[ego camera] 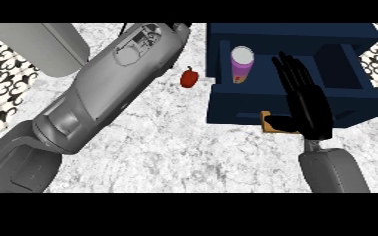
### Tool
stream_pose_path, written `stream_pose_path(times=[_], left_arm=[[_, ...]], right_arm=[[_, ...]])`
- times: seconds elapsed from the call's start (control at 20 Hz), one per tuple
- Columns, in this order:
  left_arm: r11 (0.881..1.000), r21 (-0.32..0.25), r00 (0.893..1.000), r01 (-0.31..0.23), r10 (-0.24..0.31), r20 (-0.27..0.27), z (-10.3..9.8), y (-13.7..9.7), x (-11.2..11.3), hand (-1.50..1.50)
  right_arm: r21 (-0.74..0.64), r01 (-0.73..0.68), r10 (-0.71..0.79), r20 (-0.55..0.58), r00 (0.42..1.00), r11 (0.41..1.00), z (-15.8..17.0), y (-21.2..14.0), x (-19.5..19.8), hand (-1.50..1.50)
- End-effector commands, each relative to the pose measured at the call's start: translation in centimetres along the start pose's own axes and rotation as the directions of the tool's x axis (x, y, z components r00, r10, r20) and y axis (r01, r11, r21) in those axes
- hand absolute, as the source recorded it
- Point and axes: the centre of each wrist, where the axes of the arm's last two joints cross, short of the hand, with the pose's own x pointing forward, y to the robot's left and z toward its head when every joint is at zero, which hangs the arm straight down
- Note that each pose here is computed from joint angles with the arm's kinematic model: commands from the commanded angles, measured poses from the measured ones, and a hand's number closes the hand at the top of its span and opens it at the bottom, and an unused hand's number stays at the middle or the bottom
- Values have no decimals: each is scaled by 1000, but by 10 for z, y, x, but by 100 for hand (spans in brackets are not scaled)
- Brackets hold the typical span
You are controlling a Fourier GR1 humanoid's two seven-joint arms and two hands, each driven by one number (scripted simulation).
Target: Pick up the can, place it into the drawer and close the drawer
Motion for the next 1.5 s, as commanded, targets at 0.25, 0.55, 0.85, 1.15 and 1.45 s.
stream_pose_path(times=[0.25,0.55,0.85,1.15,1.45], left_arm=[[1000,-6,1000,24,-24,-17,4,40,-6,-150],[1000,-18,1000,10,-11,-19,9,64,0,-150],[1000,-27,999,8,-9,-38,25,69,-4,-150],[1000,-18,998,25,-26,-58,29,91,-9,-150],[998,-44,998,37,-39,-51,47,98,-38,-150]], right_arm=[[37,-70,72,-60,996,997,-14,42,-34,-150],[4,-135,135,-71,988,991,-41,51,-32,-150],[-84,-153,143,-113,983,985,-71,57,-38,-150],[-126,-159,146,-107,984,979,-111,51,-22,-150],[-169,-182,166,-106,980,969,-136,38,-20,-150]])
